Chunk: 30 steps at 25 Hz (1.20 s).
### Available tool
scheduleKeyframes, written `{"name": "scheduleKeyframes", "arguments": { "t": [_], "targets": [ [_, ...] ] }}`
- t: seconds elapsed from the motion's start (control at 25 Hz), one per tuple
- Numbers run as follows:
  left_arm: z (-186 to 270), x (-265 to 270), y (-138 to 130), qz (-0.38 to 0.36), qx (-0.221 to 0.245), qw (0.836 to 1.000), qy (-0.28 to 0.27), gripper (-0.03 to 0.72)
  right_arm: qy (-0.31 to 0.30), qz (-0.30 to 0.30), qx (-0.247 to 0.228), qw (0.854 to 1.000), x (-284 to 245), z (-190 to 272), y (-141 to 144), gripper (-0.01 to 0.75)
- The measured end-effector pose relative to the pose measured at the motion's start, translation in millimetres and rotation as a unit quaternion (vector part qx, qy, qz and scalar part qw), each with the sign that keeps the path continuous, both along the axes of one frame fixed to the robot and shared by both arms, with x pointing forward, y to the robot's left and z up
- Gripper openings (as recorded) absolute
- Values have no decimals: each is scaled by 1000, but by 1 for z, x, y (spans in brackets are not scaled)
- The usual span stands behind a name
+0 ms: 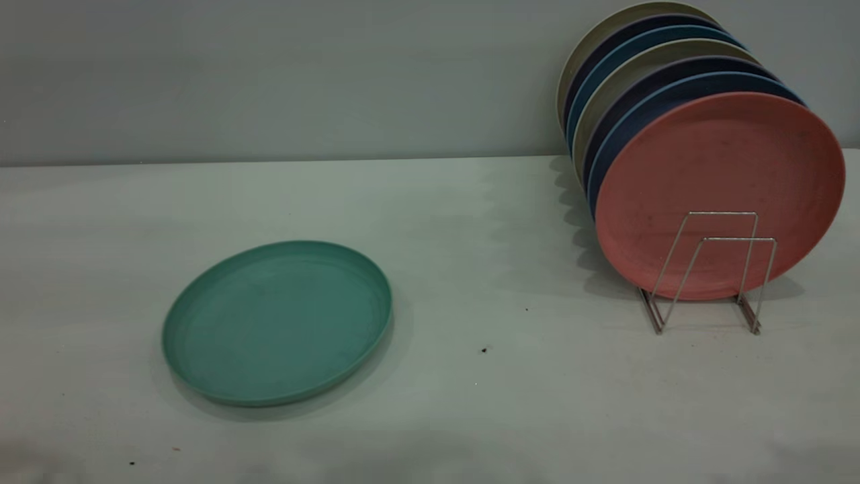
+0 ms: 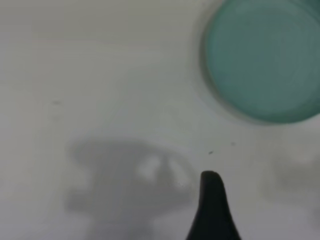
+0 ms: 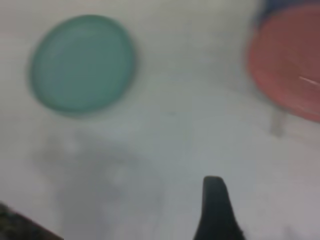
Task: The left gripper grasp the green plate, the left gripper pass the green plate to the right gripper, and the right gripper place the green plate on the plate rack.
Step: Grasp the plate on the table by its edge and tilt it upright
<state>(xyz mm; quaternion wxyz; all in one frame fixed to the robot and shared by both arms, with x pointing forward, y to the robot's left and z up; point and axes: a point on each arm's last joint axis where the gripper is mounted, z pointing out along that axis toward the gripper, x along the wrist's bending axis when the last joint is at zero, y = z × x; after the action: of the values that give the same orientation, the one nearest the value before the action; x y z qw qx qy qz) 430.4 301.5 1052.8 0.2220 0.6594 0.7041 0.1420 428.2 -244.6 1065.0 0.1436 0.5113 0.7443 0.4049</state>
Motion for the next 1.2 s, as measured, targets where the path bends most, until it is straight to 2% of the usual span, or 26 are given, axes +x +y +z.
{"name": "scheduleKeyframes", "arguments": {
  "t": [0.16, 0.24, 0.48, 0.68, 0.96, 1.2],
  "targets": [
    [-29, 42, -3, -4, -36, 998, 47, 568, 16, 53, 28, 998, 36, -24, 33, 539],
    [-47, 62, -4, -14, -45, 996, 76, 568, 42, 73, 38, 996, 52, -40, 51, 539],
    [-101, 118, -4, -44, -53, 986, 149, 568, 107, 119, 58, 985, 83, -82, 97, 539],
    [-162, 155, -1, -55, -53, 975, 208, 568, 146, 122, 73, 979, 91, -106, 104, 539],
    [-221, 191, -4, -43, -79, 969, 230, 568, 153, 128, 78, 977, 91, -108, 106, 539],
    [-246, 195, -18, -64, -90, 967, 231, 563, 153, 127, 79, 977, 91, -108, 106, 539]
  ]
}}
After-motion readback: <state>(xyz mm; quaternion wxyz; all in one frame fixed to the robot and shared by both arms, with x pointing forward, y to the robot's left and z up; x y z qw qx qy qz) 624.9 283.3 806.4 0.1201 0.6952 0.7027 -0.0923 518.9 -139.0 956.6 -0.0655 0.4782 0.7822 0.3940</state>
